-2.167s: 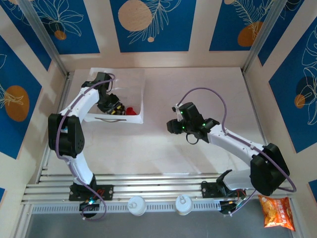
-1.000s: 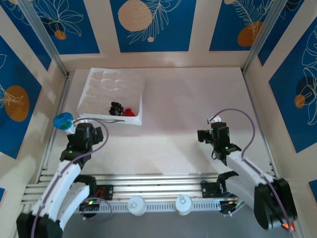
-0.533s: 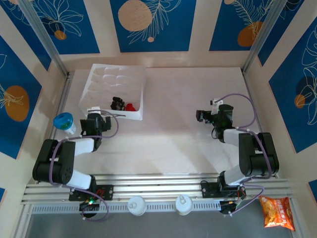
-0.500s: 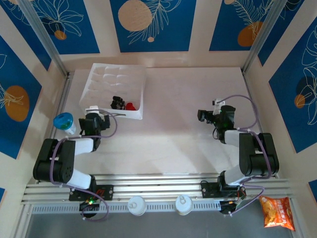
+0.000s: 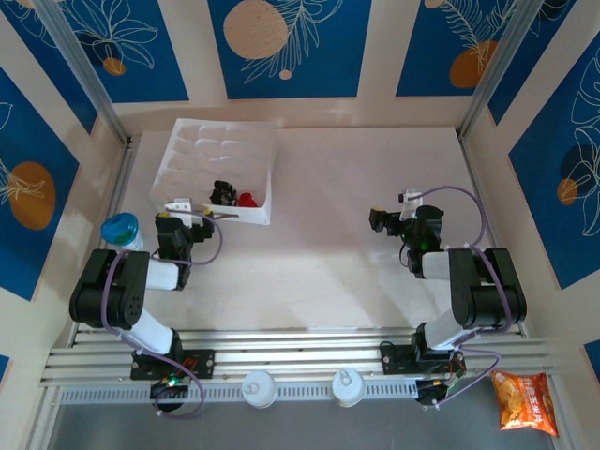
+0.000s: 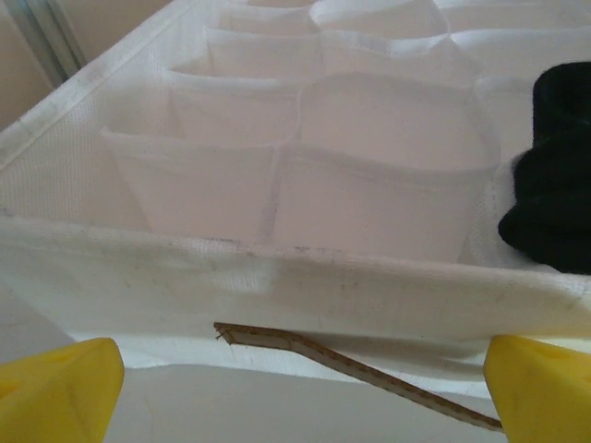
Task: Roll the socks
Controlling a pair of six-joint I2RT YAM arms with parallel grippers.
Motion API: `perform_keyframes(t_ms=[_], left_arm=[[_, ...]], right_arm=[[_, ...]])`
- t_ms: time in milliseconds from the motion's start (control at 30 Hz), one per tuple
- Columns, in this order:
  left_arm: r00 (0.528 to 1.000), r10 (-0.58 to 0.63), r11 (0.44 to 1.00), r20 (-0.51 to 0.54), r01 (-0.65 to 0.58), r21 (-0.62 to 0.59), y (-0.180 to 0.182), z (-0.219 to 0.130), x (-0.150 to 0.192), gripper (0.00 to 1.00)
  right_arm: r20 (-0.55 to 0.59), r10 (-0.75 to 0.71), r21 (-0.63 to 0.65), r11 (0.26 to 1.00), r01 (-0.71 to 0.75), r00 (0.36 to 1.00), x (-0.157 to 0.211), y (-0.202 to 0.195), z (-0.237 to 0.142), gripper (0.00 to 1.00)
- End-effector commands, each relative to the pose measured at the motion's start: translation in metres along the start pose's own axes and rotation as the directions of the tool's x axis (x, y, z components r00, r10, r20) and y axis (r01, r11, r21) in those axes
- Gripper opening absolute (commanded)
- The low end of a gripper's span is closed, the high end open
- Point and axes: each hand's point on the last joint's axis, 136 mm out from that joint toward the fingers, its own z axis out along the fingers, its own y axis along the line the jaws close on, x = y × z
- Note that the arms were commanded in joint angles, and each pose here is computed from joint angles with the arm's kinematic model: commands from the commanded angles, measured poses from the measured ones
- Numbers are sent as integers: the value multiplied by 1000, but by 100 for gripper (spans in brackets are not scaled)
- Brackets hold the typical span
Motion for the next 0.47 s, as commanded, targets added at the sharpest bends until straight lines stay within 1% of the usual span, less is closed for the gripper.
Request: perform_keyframes(t_ms=[0, 433], left_arm=[[1000, 14, 1000, 10, -14, 27, -3, -1, -3, 100], [1000, 14, 1000, 8, -15, 25, -3, -1, -3, 100]], right_arm=[[14, 7, 16, 1000, -8, 1000, -5, -4, 0, 99], [13, 10, 10, 1000, -10, 1000, -5, -3, 0, 99]])
